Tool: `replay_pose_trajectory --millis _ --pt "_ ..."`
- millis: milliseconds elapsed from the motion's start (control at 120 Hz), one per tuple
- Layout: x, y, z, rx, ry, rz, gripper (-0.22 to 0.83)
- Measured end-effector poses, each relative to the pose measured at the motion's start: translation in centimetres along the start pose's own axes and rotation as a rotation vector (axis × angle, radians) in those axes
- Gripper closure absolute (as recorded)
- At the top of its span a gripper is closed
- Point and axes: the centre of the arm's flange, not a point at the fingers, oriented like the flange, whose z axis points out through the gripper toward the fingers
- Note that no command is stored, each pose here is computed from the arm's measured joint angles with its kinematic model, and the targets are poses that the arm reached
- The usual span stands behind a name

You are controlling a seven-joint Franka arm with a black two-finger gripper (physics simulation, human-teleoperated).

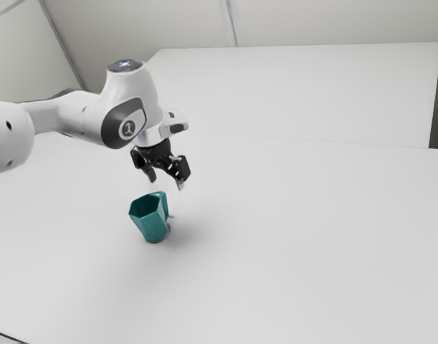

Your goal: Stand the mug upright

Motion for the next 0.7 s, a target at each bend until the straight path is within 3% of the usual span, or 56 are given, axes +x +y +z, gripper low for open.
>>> replay_pose_trajectory --millis 350,700 --pt "2.3 -1.3 -10.1 -0.042 0.001 -0.046 0.03" --pt "1.8 -4.1 -17.8 -0.036 -0.016 -0.089 0.02"
